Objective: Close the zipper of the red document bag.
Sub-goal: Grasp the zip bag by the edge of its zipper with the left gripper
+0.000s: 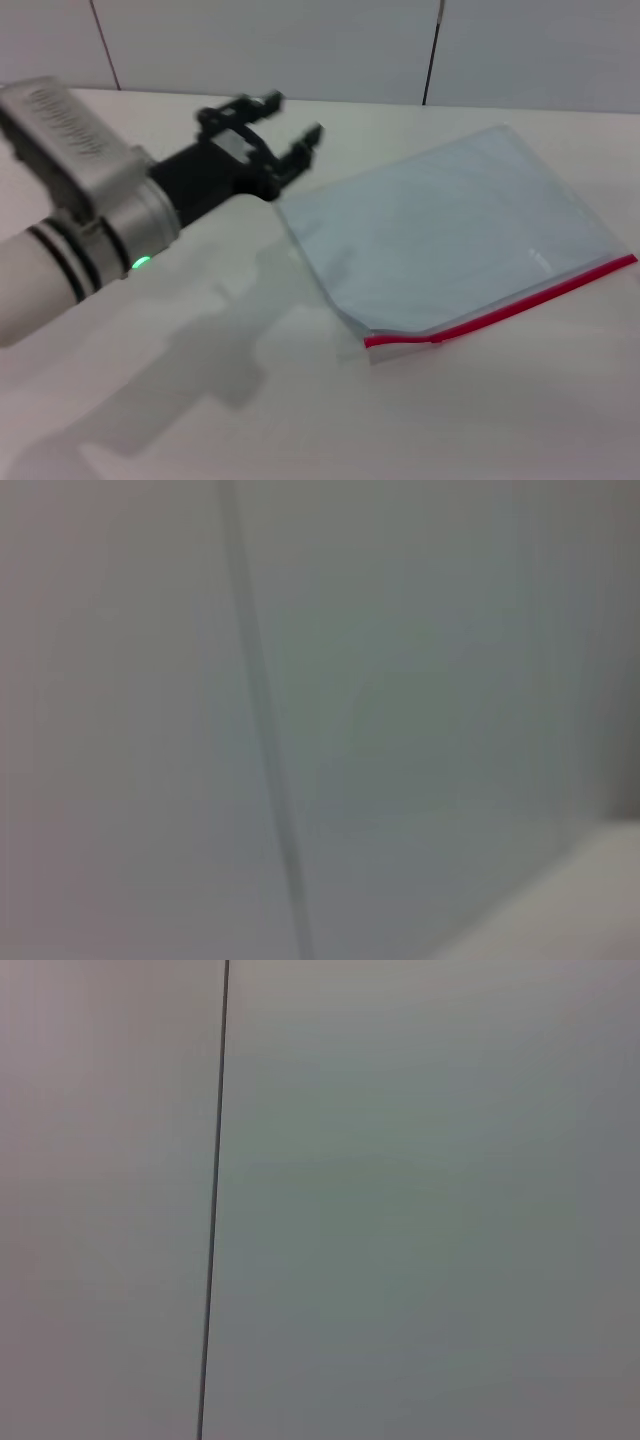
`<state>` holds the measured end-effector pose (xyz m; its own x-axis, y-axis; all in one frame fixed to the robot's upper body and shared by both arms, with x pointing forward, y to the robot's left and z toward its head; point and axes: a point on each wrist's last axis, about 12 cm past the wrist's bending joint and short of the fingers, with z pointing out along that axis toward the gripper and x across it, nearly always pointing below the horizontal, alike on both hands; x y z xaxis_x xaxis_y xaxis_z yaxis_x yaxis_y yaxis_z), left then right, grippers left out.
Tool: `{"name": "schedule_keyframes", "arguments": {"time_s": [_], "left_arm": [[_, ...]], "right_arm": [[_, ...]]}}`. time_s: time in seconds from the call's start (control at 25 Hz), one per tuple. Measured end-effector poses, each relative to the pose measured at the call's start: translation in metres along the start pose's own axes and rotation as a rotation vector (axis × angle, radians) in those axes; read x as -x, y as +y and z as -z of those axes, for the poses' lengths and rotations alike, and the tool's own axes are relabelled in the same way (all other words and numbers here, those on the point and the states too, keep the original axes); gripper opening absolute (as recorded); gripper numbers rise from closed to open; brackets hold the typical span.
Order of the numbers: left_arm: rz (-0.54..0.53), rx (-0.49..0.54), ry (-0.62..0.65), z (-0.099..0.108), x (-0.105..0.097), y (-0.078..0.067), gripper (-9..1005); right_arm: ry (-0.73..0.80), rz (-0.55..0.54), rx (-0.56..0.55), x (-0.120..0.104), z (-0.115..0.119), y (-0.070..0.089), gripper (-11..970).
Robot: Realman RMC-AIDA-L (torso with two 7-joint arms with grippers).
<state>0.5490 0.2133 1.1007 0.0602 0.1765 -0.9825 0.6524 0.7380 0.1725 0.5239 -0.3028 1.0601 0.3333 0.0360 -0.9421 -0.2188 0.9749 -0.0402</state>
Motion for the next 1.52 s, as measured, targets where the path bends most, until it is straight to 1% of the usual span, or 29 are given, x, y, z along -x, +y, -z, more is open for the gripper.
{"name": "schedule_keyframes", "arguments": {"time_s": [0.12,0.32,0.4,0.44,0.48,0.52,0.56,0.6,0.64,0.68,0.76,0.92,1.08,1.2,1.32,1.36,1.4,1.44,1.52], "left_arm": [[-0.051,-0.071,0.073,-0.008,0.008,-0.007,569],[-0.182,-0.158,0.246,-0.027,0.022,-0.023,561],[-0.236,-0.185,0.296,-0.032,0.028,-0.027,554],[-0.265,-0.202,0.314,-0.034,0.031,-0.031,550],[-0.316,-0.225,0.33,-0.036,0.036,-0.037,546],[-0.341,-0.239,0.338,-0.037,0.038,-0.041,542],[-0.341,-0.239,0.338,-0.037,0.038,-0.041,538],[-0.381,-0.277,0.36,-0.039,0.04,-0.048,534],[-0.403,-0.297,0.375,-0.04,0.04,-0.052,530],[-0.403,-0.297,0.375,-0.04,0.04,-0.052,527],[-0.432,-0.332,0.405,-0.041,0.039,-0.058,519],[-0.52,-0.376,0.465,-0.049,0.035,-0.077,504],[-0.611,-0.393,0.499,-0.054,0.03,-0.095,498],[-0.634,-0.422,0.508,-0.052,0.028,-0.104,500],[-0.643,-0.446,0.521,-0.051,0.027,-0.11,503],[-0.648,-0.471,0.534,-0.05,0.026,-0.115,503],[-0.648,-0.471,0.534,-0.05,0.026,-0.115,504],[-0.654,-0.493,0.535,-0.048,0.025,-0.12,505],[-0.655,-0.499,0.536,-0.048,0.025,-0.122,506]], "right_arm": [[0.0,0.001,0.0,0.0,0.0,0.0,881],[0.001,0.002,-0.001,0.0,0.0,-0.001,880],[0.001,0.002,-0.002,0.0,0.0,-0.001,880],[0.001,0.002,-0.002,0.0,0.0,-0.001,880],[0.002,0.003,-0.002,0.0,0.0,-0.001,880],[0.002,0.003,-0.002,0.0,0.0,-0.001,880],[0.002,0.003,-0.002,0.0,0.0,-0.001,880],[0.002,0.003,-0.002,0.0,0.0,-0.001,880],[0.002,0.003,-0.002,0.0,0.0,-0.001,880],[0.002,0.004,-0.002,0.0,0.0,-0.001,880],[0.002,0.004,-0.002,0.0,0.0,-0.001,880],[0.002,0.004,-0.004,0.0,0.0,-0.002,880],[-0.001,0.004,0.003,0.0,-0.003,-0.001,880],[0.001,0.003,0.004,0.0,-0.003,0.0,880],[0.003,0.004,0.0,0.0,-0.002,-0.001,880],[0.003,0.004,-0.001,0.0,-0.002,-0.001,880],[0.003,0.004,-0.001,0.0,-0.002,-0.001,880],[0.003,0.004,-0.002,0.0,-0.002,-0.001,880],[0.003,0.004,-0.003,0.0,-0.002,-0.001,880]]}}
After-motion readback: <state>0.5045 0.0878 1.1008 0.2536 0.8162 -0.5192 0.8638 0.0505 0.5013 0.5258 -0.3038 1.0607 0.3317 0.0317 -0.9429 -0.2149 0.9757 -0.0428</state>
